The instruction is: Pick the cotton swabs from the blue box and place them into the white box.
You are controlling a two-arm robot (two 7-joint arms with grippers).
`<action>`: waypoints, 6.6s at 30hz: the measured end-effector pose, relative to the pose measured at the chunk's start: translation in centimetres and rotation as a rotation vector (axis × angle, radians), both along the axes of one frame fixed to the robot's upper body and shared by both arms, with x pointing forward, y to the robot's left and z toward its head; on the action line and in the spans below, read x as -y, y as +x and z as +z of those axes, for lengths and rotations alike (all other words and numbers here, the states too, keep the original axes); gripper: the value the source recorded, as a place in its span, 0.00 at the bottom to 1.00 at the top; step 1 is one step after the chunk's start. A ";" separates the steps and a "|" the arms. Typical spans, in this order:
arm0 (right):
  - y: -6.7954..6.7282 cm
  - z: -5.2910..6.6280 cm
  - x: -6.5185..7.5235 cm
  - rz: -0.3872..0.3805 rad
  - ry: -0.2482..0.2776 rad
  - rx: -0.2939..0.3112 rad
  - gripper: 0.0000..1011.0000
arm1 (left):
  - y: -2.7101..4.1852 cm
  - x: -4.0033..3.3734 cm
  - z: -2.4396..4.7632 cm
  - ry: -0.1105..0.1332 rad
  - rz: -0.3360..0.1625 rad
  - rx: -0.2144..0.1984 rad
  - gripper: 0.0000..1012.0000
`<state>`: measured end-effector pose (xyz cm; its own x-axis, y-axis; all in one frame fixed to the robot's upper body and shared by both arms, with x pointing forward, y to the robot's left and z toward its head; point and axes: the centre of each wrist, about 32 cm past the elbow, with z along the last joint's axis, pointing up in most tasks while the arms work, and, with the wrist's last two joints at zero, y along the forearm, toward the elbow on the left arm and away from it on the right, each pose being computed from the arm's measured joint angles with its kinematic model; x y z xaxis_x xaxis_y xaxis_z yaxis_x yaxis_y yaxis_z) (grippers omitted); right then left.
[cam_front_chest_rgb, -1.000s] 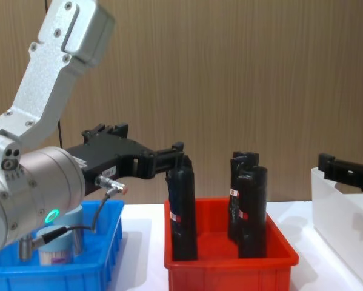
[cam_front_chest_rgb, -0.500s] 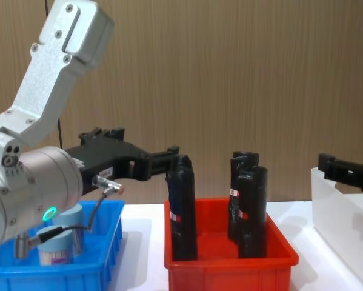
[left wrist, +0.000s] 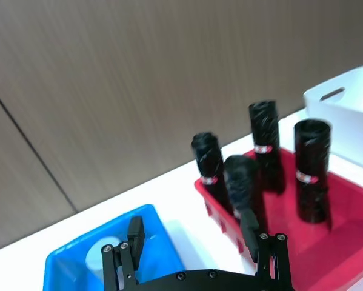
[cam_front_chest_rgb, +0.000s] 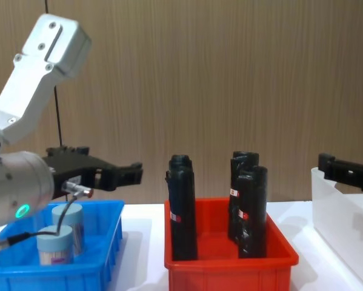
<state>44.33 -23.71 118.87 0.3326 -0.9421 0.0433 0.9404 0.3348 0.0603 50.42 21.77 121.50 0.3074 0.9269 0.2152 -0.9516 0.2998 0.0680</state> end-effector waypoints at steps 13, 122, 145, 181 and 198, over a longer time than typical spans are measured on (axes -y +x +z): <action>0.0 0.0 0.0 0.000 0.000 0.000 0.99 | 1.18 -1.62 0.39 0.014 0.043 -0.119 0.99; 0.0 0.0 0.0 0.000 0.000 0.000 0.99 | 7.00 -7.39 -2.34 -0.095 0.071 -0.275 0.67; 0.0 0.0 0.0 0.000 0.000 0.000 0.99 | 6.12 -4.50 3.90 -0.091 -0.175 -0.082 0.67; 0.0 0.0 0.0 0.000 0.000 0.000 0.99 | 11.25 2.71 9.64 -0.133 -0.569 -0.140 0.67; 0.0 0.0 0.0 0.000 0.000 0.000 0.99 | 12.50 3.99 10.67 -0.129 -0.624 -0.183 0.67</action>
<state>44.34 -23.71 118.88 0.3327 -0.9421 0.0432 0.9403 0.3348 0.0608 62.92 17.78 132.17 0.8162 0.5777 0.0071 -0.5729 0.8078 0.1388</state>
